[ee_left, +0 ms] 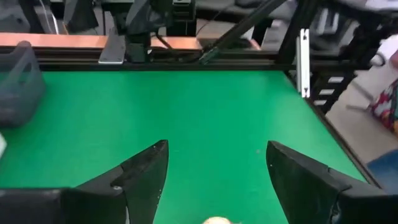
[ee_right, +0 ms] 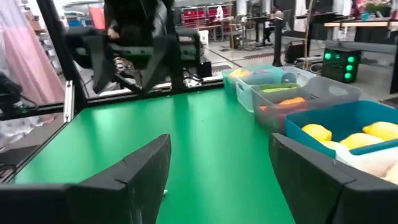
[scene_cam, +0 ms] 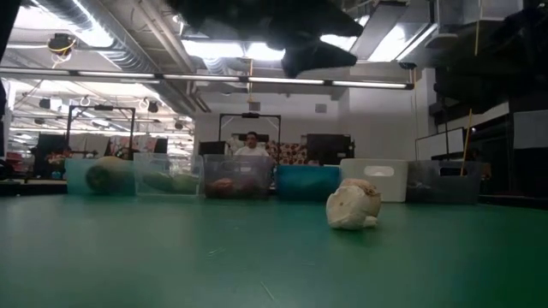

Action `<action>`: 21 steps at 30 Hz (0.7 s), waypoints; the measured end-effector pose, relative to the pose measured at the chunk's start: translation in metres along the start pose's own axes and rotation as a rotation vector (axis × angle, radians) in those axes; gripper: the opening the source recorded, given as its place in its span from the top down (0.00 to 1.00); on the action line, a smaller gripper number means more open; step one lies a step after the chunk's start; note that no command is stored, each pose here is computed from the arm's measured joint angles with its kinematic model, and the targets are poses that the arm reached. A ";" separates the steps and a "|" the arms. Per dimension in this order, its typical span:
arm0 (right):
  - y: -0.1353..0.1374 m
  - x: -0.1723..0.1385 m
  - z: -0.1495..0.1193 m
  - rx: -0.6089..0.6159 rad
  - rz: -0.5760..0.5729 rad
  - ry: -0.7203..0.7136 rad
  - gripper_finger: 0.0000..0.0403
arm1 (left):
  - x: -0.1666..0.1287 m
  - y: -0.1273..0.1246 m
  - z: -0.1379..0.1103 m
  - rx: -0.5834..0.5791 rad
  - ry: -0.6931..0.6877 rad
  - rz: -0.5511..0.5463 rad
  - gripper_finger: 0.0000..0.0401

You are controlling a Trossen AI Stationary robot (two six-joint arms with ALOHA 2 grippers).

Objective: Sort produce into baskets
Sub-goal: Put the garlic into the white bin

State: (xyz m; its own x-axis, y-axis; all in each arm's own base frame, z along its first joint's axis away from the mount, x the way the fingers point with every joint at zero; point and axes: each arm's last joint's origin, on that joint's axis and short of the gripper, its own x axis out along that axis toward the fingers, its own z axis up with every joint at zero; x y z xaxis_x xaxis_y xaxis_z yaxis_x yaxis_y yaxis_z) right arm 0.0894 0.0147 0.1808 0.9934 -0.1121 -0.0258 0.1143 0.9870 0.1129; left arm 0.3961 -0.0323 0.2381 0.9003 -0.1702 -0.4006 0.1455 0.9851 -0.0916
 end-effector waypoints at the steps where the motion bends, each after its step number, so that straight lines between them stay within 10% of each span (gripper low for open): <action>1: 0.000 0.000 0.000 -0.003 0.001 0.002 0.33 | 0.001 -0.002 -0.007 -0.010 -0.023 -0.007 0.34; 21: 0.003 0.001 -0.009 -0.024 0.121 0.098 0.33 | 0.034 -0.004 -0.072 -0.031 -0.015 -0.029 0.34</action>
State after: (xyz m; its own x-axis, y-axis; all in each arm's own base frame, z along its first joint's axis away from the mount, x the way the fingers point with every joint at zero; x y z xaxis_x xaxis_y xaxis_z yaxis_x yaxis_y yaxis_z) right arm 0.0906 0.0188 0.1722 0.9937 0.0180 -0.1108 -0.0072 0.9952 0.0974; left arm 0.3966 -0.0441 0.1588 0.9018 -0.1984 -0.3838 0.1595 0.9785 -0.1311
